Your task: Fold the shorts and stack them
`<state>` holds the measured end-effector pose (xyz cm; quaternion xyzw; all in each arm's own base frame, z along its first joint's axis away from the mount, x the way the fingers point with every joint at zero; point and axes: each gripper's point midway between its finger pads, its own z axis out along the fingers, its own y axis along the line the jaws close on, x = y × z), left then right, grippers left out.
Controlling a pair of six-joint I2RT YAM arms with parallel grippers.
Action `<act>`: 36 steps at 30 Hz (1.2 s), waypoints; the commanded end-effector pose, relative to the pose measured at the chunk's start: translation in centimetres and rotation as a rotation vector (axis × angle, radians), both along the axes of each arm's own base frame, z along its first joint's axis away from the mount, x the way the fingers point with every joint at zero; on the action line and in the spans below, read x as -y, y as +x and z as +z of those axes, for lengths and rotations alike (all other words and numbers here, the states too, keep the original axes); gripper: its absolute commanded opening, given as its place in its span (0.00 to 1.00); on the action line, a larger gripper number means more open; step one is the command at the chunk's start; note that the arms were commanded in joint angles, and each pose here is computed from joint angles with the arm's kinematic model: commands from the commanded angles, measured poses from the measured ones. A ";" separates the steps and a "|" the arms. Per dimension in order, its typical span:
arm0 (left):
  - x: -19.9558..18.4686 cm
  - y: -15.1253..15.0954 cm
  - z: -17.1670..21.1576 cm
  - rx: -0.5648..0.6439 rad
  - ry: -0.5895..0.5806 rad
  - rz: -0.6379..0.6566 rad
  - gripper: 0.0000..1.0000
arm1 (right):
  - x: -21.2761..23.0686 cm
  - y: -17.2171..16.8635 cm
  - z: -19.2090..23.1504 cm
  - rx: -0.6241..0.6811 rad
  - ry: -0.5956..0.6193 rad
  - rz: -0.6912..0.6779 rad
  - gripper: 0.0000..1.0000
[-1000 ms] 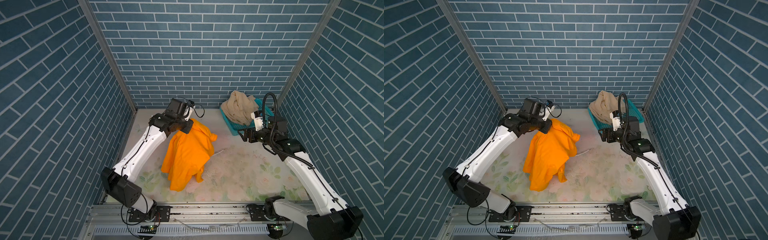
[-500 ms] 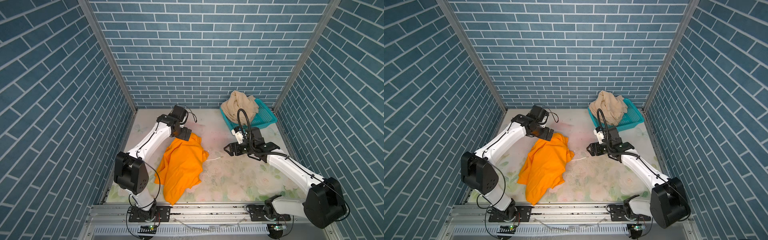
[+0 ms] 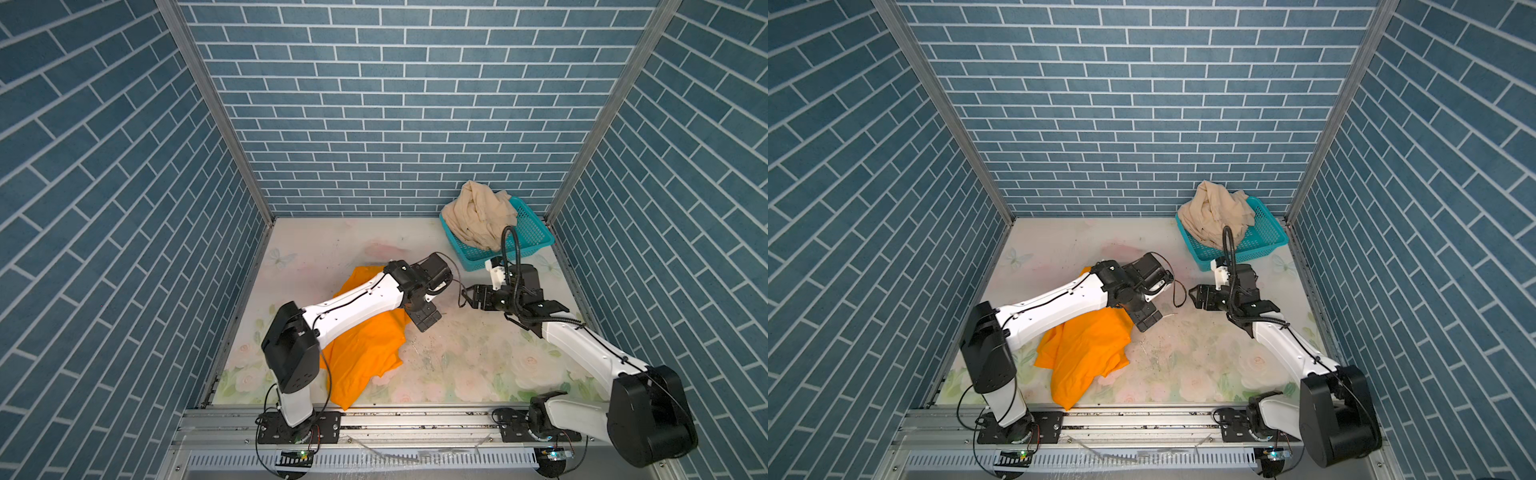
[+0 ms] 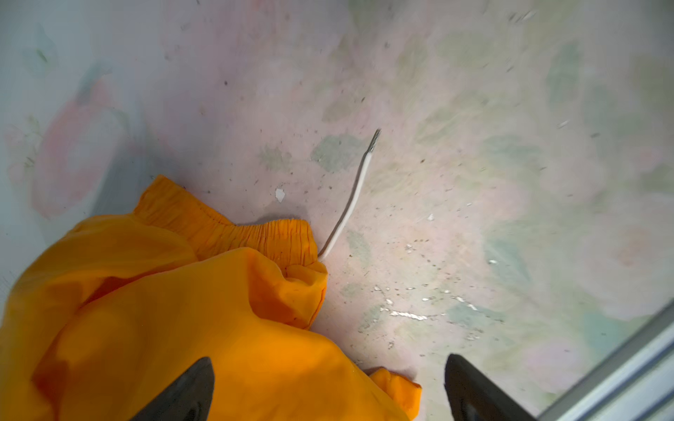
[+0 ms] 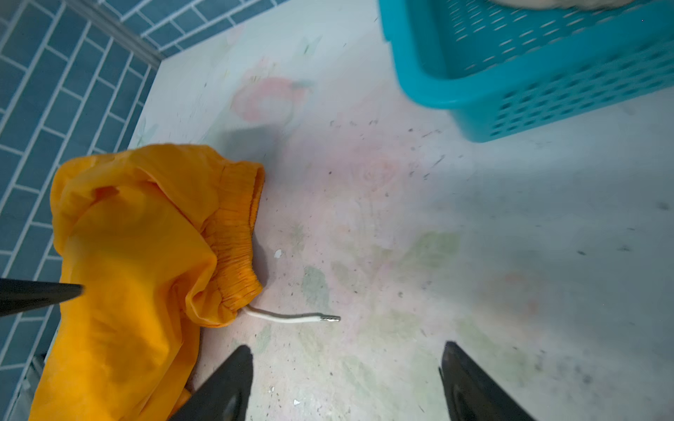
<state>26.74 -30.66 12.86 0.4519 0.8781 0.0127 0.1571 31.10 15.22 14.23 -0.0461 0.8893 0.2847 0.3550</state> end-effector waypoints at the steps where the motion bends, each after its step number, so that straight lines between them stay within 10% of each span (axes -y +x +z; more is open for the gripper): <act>1: -0.7 1.2 -1.3 0.047 0.081 -0.019 1.00 | 1.8 -0.5 1.9 0.052 0.066 -0.101 0.83; 12: -1.7 2.6 -8.8 0.035 0.244 0.010 0.88 | 4.7 -2.9 2.7 0.092 0.165 -0.211 0.86; 21: -3.6 4.9 -9.2 0.058 0.274 0.079 0.12 | 5.0 -2.9 2.9 0.087 0.148 -0.203 0.85; 22: -3.7 5.3 -8.4 0.065 0.259 0.087 0.00 | 5.0 -2.9 2.7 0.081 0.137 -0.197 0.85; 36: 3.2 3.4 16.4 0.035 -0.410 -0.185 0.00 | 4.0 -2.2 5.2 0.171 0.076 -0.082 0.84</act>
